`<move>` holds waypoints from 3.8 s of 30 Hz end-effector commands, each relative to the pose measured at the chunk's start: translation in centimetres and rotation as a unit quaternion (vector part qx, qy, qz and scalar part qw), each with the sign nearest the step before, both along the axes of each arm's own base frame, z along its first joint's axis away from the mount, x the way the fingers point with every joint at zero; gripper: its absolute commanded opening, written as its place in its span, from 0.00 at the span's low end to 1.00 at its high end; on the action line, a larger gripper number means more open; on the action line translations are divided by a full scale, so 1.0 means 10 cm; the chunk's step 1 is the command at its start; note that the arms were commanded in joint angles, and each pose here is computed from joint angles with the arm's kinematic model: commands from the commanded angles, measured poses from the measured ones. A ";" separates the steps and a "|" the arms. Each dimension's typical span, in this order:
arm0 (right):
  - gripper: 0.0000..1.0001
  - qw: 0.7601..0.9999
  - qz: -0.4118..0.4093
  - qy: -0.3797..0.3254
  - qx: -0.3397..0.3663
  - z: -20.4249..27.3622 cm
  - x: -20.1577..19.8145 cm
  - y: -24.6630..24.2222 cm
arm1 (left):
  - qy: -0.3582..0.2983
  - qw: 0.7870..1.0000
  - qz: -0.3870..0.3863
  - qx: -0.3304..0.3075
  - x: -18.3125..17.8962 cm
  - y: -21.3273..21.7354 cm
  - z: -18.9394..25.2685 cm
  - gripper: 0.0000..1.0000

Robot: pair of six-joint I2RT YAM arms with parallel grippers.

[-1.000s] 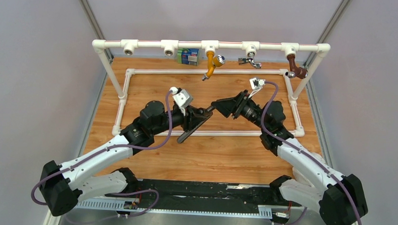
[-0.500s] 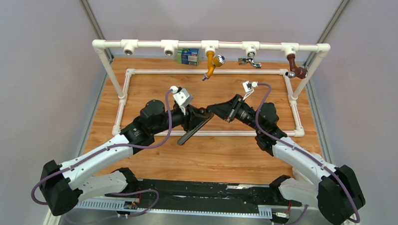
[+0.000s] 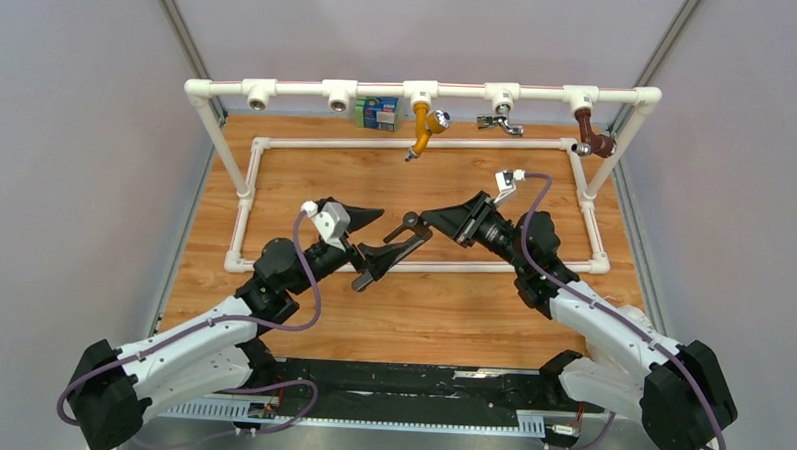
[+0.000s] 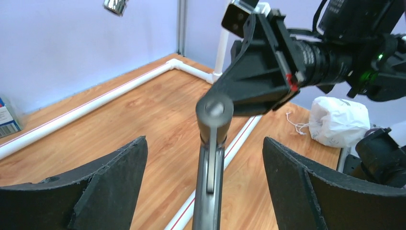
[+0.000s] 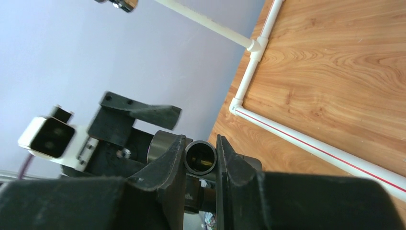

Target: Install the water faucets

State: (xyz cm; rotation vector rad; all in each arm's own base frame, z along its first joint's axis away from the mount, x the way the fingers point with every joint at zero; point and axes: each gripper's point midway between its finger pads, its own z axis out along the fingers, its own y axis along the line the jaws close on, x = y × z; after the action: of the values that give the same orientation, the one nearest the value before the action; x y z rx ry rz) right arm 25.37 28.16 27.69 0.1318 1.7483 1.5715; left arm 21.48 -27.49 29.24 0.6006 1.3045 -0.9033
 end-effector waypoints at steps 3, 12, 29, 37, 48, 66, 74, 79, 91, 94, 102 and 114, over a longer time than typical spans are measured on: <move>0.00 0.997 -0.043 -0.020 0.067 0.52 0.02 -0.16 | -0.073 0.995 0.019 -0.060 -0.10 0.20 0.13 0.95; 0.00 0.995 -0.035 -0.022 0.095 0.64 -0.01 -0.15 | -0.054 0.996 0.012 -0.075 -0.12 0.19 0.01 0.96; 0.00 0.995 0.000 -0.016 0.096 0.66 -0.12 0.04 | -0.033 0.986 -0.064 -0.148 0.05 -0.34 0.15 0.88; 0.00 0.995 0.013 -0.015 0.102 0.68 -0.18 0.11 | -0.040 0.987 -0.060 -0.141 0.11 -0.44 0.14 0.76; 0.00 0.995 0.015 -0.019 0.097 0.70 -0.20 0.12 | -0.046 0.989 -0.054 -0.128 0.10 -0.41 0.07 0.24; 0.77 0.985 -0.069 -0.145 -0.067 0.67 -0.03 -0.13 | 0.109 0.984 0.093 -0.106 0.42 0.11 -0.06 0.00; 0.80 0.926 0.037 -0.282 -0.247 0.14 -0.11 0.01 | 0.213 0.949 0.193 -0.125 0.62 0.80 -0.20 0.00; 0.81 0.905 0.115 -0.257 -0.318 -0.55 -0.14 0.20 | 0.267 0.915 0.267 -0.145 0.64 1.33 -0.34 0.00; 0.83 0.798 0.206 -0.193 -0.533 -1.92 0.06 0.41 | 0.303 0.887 0.314 -0.151 0.47 1.76 -0.50 0.00; 0.83 0.778 0.209 -0.172 -0.566 -2.13 0.15 0.40 | 0.296 0.886 0.325 -0.145 0.46 1.82 -0.49 0.00; 0.70 0.736 0.212 -0.121 -0.632 -2.55 0.24 0.26 | 0.273 0.887 0.347 -0.133 0.42 1.92 -0.42 0.00; 0.17 0.752 0.198 -0.001 -0.629 -2.70 -0.22 -0.08 | 0.254 0.890 0.349 -0.143 0.43 1.94 -0.25 0.00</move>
State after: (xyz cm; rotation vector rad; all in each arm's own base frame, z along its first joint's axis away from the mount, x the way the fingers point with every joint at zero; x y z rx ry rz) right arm 27.02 30.91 2.10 -1.1647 2.2894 0.3338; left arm 25.17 -8.17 22.06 -0.3872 1.7885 -0.5965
